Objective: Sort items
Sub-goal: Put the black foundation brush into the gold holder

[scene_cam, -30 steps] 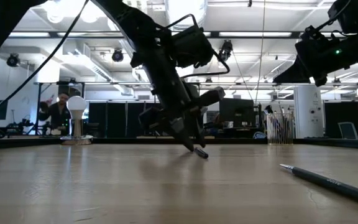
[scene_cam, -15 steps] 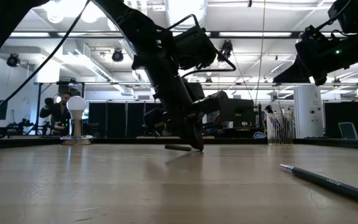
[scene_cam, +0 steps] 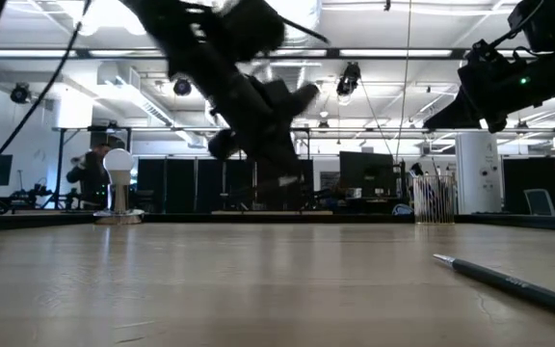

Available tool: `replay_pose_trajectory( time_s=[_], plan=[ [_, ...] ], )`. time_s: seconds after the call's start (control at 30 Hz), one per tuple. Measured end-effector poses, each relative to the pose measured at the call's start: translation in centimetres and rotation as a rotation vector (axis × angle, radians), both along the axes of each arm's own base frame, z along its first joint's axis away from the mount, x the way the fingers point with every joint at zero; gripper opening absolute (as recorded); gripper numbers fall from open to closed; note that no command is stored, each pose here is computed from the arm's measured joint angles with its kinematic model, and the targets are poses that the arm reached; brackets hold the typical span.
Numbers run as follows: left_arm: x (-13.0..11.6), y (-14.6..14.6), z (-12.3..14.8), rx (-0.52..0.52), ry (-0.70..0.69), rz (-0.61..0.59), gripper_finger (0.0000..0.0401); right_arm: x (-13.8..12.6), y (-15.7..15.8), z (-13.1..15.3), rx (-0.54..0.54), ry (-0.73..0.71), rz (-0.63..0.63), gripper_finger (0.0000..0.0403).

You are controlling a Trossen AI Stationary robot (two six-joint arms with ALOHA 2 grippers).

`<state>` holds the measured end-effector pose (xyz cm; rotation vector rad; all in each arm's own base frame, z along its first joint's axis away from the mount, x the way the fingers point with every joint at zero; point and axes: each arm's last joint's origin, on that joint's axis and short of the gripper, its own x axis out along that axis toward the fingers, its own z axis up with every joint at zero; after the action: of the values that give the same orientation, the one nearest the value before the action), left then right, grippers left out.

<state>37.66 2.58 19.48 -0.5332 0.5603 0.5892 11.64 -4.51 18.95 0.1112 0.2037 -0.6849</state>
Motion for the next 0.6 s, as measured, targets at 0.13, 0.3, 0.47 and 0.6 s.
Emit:
replay_pose_trajectory(
  time_s=[0.13, 0.3, 0.47, 0.6],
  plan=[
    [-2.9, 0.0, 0.1, 0.026, -0.188, -0.004, 0.0000, 0.1, 0.0, -0.1, 0.004, 0.001, 0.016, 0.0011],
    [-6.0, 0.0, -0.9, 0.124, -0.417, -0.055, 0.0000, 0.6, 0.4, -0.5, 0.016, 0.004, 0.187, 0.0011],
    [-8.1, 0.7, -2.0, 0.157, -0.584, -0.105, 0.0000, 1.1, 0.6, -1.5, 0.104, -0.033, 0.298, 0.0011],
    [-8.9, 1.1, -1.6, 0.190, -0.688, -0.156, 0.0000, 1.7, 0.7, -1.9, 0.151, -0.132, 0.338, 0.0011]
  ],
)
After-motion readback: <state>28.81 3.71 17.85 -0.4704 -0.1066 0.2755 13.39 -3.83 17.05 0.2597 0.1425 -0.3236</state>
